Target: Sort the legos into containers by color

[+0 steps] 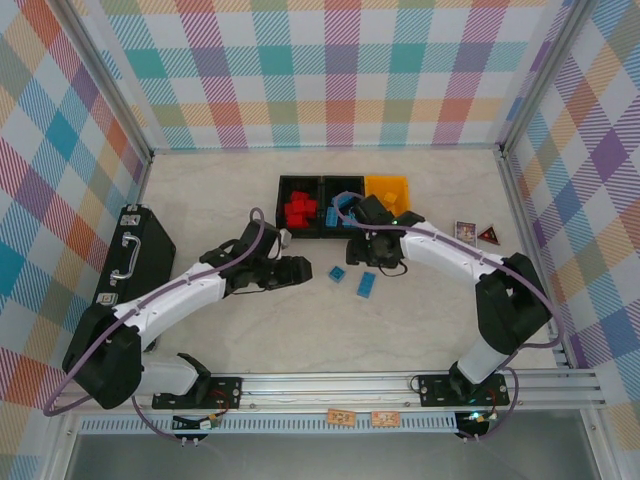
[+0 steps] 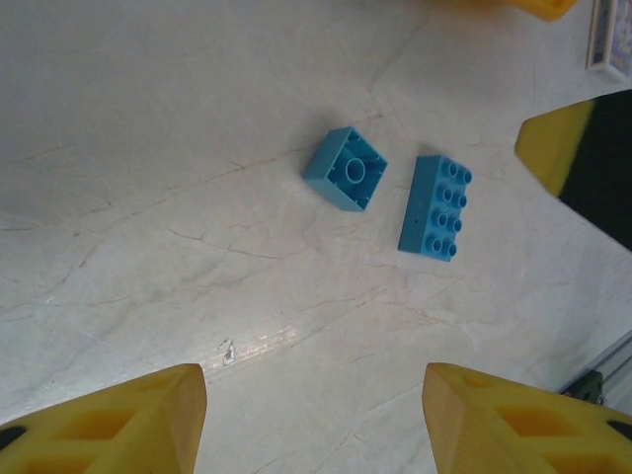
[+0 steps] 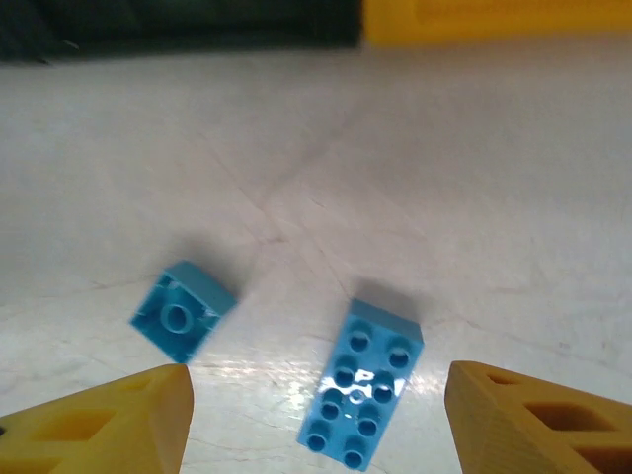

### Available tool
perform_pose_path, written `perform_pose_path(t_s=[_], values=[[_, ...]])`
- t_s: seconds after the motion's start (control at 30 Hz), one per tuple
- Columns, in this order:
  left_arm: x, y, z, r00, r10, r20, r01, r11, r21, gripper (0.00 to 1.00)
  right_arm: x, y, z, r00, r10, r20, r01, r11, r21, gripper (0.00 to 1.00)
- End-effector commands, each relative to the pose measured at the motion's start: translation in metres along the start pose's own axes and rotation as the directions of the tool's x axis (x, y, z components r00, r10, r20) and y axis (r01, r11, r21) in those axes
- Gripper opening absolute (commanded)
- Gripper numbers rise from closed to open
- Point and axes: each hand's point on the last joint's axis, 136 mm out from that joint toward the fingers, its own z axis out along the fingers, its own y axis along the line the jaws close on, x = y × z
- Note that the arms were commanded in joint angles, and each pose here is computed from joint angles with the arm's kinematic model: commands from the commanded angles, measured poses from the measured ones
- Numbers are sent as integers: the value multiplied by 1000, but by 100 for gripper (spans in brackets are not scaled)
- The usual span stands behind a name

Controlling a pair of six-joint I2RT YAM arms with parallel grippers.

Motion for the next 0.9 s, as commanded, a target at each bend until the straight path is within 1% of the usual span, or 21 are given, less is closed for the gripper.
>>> perform_pose_path(t_s=[0.0, 0.3, 0.47, 0.57, 0.7, 0.77, 0.87], values=[[-3, -16, 0, 999, 52, 7, -52, 998, 39, 60, 7, -6, 8, 996, 88, -3, -88, 996, 9, 69], [4, -14, 7, 998, 55, -8, -55, 998, 23, 60, 35, -8, 38, 987, 132, -95, -131, 991, 13, 68], [5, -12, 11, 999, 47, -16, -46, 999, 13, 60, 45, -9, 51, 981, 142, -134, -138, 990, 38, 64], [6, -12, 15, 999, 43, -23, -43, 999, 11, 60, 48, -10, 55, 979, 142, -145, -137, 990, 42, 57], [7, -11, 18, 999, 39, -32, -38, 999, 3, 59, 46, -9, 54, 982, 128, -140, -124, 992, 36, 41], [7, -11, 19, 999, 40, -33, -40, 999, 3, 59, 44, -8, 52, 984, 120, -133, -117, 993, 35, 35], [5, -12, 19, 999, 39, -30, -39, 999, 5, 59, 41, -7, 47, 987, 105, -123, -101, 994, 36, 29]])
